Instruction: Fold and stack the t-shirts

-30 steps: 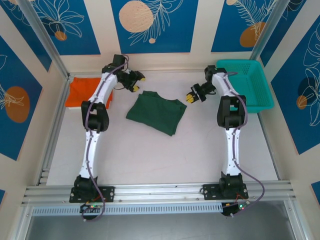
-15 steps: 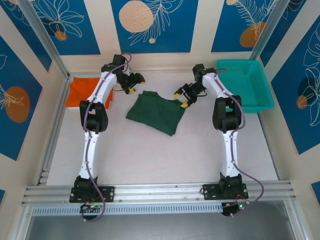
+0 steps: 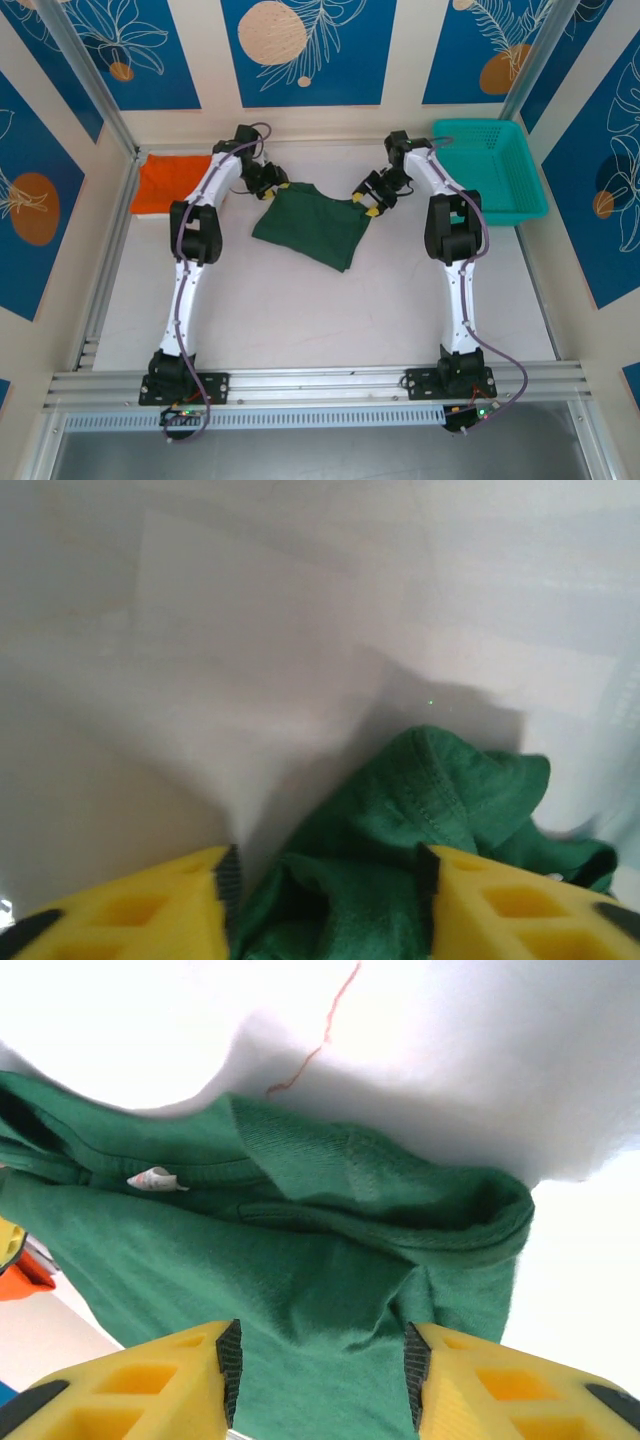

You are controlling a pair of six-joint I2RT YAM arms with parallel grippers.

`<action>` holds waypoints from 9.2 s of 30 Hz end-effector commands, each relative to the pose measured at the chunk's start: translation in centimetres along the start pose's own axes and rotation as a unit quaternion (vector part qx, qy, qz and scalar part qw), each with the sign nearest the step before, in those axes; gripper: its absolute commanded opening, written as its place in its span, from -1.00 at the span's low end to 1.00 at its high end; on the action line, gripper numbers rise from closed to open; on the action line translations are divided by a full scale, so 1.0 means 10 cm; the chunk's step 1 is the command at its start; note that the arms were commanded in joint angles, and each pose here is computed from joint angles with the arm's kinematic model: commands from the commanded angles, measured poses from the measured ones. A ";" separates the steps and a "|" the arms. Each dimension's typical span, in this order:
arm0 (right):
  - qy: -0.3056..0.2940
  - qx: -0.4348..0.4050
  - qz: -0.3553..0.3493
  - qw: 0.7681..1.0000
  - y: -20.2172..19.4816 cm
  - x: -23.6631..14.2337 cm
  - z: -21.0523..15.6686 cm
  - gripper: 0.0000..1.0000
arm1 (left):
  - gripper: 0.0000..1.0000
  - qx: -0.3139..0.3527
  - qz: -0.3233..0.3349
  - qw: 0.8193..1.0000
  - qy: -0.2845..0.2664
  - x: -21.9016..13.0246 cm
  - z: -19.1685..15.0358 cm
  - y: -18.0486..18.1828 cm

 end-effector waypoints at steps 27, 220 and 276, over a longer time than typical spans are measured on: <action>0.020 -0.018 0.011 1.000 0.04 0.00 -0.19 -1.00 | -0.89 0.048 -0.030 0.998 -0.014 -0.37 -0.14 -0.42; 0.057 0.024 0.025 0.998 -0.34 0.43 -0.24 -0.55 | -1.00 0.058 0.197 0.979 -0.014 -0.44 -0.64 0.25; -0.073 -0.087 0.040 0.993 -0.61 -1.42 -2.05 0.14 | -1.00 0.354 0.365 0.846 -0.159 -1.10 -0.34 -0.62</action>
Point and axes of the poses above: each hand's point on the last joint's axis, 136 mm out from that joint toward the fingers, its own x axis out along the fingers, its own y axis along the line the jaws close on, z = x × y, the point moved 10 cm from there along -x, back along the fingers, and after that the axes turned 1 degree about -x, right-handed, at the moved point
